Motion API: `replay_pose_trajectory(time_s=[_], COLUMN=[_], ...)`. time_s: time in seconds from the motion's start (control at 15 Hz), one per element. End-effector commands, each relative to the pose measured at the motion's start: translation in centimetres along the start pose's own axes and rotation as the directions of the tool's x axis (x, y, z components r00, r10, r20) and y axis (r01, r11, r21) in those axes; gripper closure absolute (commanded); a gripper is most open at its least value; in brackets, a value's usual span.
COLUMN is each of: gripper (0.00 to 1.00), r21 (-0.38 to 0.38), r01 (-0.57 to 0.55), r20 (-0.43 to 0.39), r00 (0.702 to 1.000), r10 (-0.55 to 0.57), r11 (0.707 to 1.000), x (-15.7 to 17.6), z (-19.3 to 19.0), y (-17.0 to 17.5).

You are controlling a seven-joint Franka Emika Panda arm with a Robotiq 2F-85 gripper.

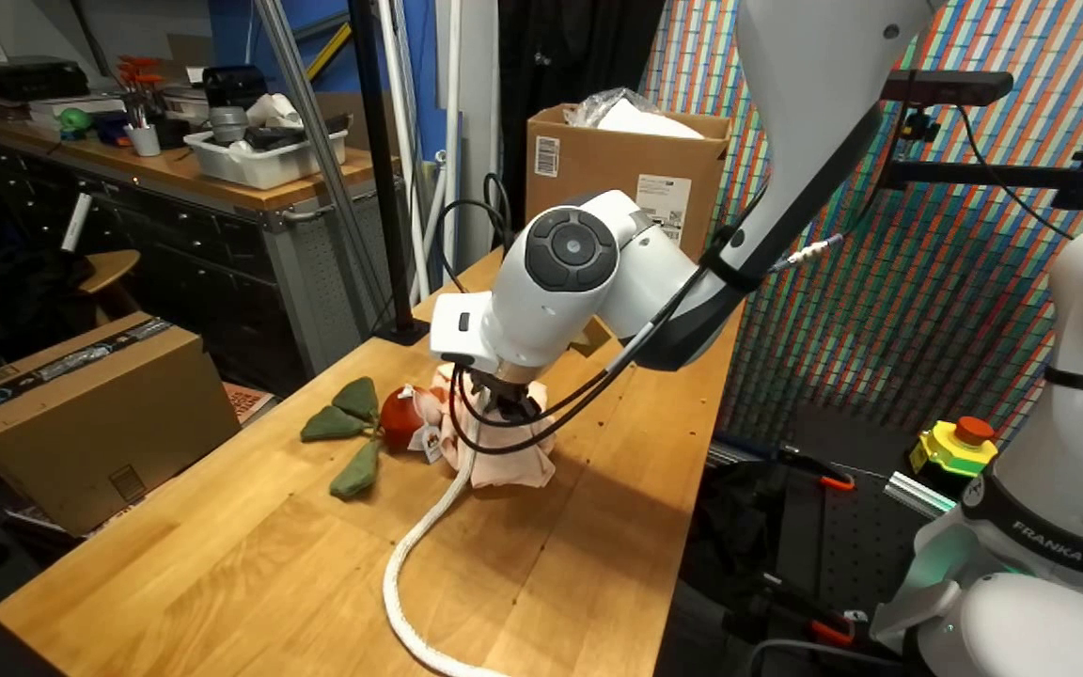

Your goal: Separate the things on the heap

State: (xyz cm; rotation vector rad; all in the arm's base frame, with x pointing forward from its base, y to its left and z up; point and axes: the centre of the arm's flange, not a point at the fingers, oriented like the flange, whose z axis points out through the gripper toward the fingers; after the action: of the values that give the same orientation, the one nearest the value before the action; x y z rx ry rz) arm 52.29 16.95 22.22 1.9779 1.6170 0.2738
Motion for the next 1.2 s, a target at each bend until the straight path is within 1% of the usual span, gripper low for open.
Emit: replay_pose_trajectory(time_s=[0.0, 0.13, 0.27, 0.8, 0.93, 1.13], gripper=[0.94, 0.97, 0.94, 0.96, 0.96, 0.96], r21=[-0.002, 0.004, 0.009, 0.033, 0.048, 0.041], r01=[0.017, 0.020, 0.020, 0.005, -0.033, -0.067], r20=[-0.014, -0.011, -0.008, 0.010, 0.024, 0.036], r00=[1.000, 1.000, 1.000, 1.000, 0.999, 0.997], r10=[-0.018, -0.020, -0.020, -0.005, 0.031, 0.066], r11=[1.000, 1.000, 1.000, 0.999, 0.998, 0.997], x=[0.1, 0.0, -0.1, -0.3, 0.1, 0.7], z=[0.6, 0.9, 1.1, 0.2, -0.2, -0.5], y=[1.0, 1.0, 1.1, 0.7, 0.4, 0.4])
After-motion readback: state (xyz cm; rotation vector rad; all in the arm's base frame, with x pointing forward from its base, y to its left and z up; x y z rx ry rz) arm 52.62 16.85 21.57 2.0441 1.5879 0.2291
